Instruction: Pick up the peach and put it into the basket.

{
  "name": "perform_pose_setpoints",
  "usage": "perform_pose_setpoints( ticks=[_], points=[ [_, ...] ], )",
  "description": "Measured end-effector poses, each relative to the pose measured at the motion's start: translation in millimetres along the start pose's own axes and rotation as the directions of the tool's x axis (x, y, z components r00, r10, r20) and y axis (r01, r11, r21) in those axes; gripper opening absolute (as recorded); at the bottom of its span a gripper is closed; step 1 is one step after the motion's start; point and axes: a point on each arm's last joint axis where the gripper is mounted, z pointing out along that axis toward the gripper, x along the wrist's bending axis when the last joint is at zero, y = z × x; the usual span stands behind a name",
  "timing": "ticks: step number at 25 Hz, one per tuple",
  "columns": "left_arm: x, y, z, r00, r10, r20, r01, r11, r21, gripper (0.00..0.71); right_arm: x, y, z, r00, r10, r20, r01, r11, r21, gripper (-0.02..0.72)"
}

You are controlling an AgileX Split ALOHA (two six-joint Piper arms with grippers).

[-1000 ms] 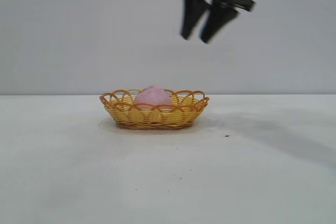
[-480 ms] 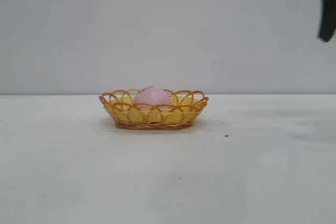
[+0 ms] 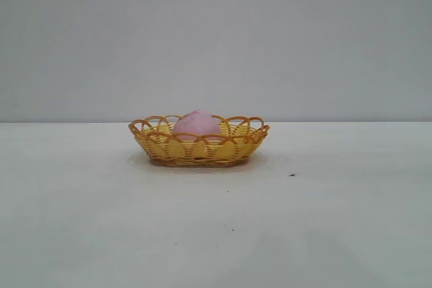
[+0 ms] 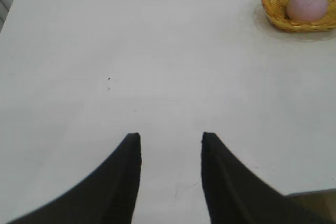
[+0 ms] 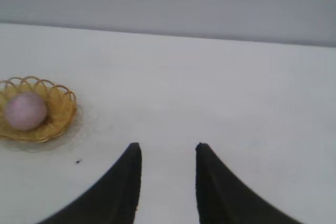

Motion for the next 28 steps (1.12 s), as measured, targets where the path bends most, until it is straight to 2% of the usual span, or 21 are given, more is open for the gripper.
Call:
perform_pose_setpoints(
  ticks=[4,8,10,14,28],
  points=[
    [0.0,0.0,0.0,1.0,0.0,0.0,0.0,1.0,0.0,0.231,3.3,-29.5,-20.5,1.0,-0.01,0.008,0.01,0.997,0.076,0.251],
    [0.0,0.0,0.0,1.0,0.0,0.0,0.0,1.0,0.0,0.231,5.4,-49.6,-31.9,1.0,-0.021,0.02,0.021,1.0,-0.014,0.251],
    [0.0,0.0,0.0,1.0,0.002,0.0,-0.002,1.0,0.0,0.231,5.3,-59.3,-27.1,1.0,-0.021,0.02,0.021,1.0,-0.012,0.251],
    [0.0,0.0,0.0,1.0,0.002,0.0,-0.002,1.0,0.0,0.231,5.7,-58.9,-20.7,1.0,-0.011,0.008,0.012,0.999,-0.052,0.251],
    [0.0,0.0,0.0,1.0,0.002,-0.001,-0.002,1.0,0.0,0.231,5.5,-61.5,-16.4,1.0,-0.007,0.004,0.007,0.999,-0.039,0.251]
  ],
)
